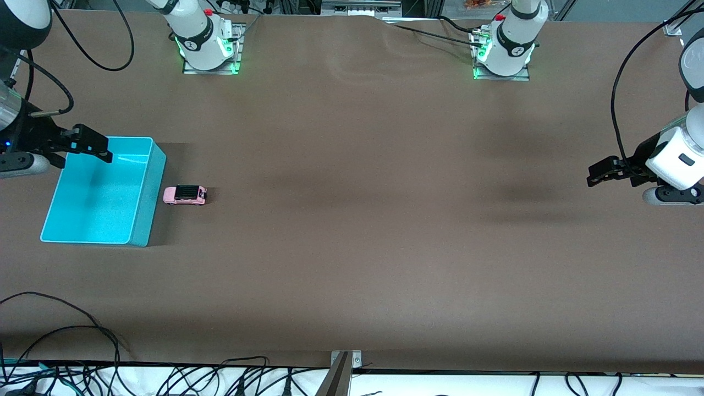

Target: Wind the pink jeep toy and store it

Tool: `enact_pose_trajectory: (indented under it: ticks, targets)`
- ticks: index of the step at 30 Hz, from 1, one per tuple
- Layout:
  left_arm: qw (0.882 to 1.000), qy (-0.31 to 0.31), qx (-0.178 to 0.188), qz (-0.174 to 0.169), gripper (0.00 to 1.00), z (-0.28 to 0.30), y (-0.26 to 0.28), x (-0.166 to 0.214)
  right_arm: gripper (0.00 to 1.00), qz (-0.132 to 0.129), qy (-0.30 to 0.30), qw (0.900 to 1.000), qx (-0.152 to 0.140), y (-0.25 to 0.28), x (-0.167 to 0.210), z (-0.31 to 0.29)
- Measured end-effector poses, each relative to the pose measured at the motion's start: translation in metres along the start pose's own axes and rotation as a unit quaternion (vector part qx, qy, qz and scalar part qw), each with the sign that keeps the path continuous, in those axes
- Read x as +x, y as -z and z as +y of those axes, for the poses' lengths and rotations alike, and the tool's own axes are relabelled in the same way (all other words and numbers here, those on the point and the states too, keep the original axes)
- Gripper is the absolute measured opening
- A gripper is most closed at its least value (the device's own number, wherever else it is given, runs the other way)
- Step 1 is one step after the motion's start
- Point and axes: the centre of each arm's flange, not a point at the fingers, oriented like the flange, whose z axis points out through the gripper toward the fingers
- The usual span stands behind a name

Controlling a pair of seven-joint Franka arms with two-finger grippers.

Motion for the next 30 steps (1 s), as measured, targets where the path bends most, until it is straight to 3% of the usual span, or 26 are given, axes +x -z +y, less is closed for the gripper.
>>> enact_pose_trajectory:
  ticks: [8, 11, 15, 25, 30]
  targets:
    - [1.000, 0.000, 0.000, -0.002, 1.00, 0.000, -0.001, 0.000, 1.00, -0.009, -0.012, 1.000, 0.000, -0.018, 0.005, -0.006]
    - [1.000, 0.000, 0.000, -0.002, 1.00, 0.000, -0.002, 0.000, 1.00, 0.000, -0.025, 1.000, -0.001, -0.036, 0.007, -0.008]
    - [1.000, 0.000, 0.000, -0.002, 1.00, 0.000, -0.002, 0.000, 1.00, 0.014, -0.029, 0.999, -0.001, -0.074, 0.007, -0.009]
    - [1.000, 0.000, 0.000, -0.002, 1.00, 0.000, -0.002, -0.001, 1.00, 0.016, -0.042, 0.999, -0.002, -0.192, -0.024, -0.020]
    - [1.000, 0.000, 0.000, -0.002, 1.00, 0.000, -0.002, -0.001, 1.00, -0.012, -0.071, 0.997, -0.003, -0.239, -0.052, -0.020]
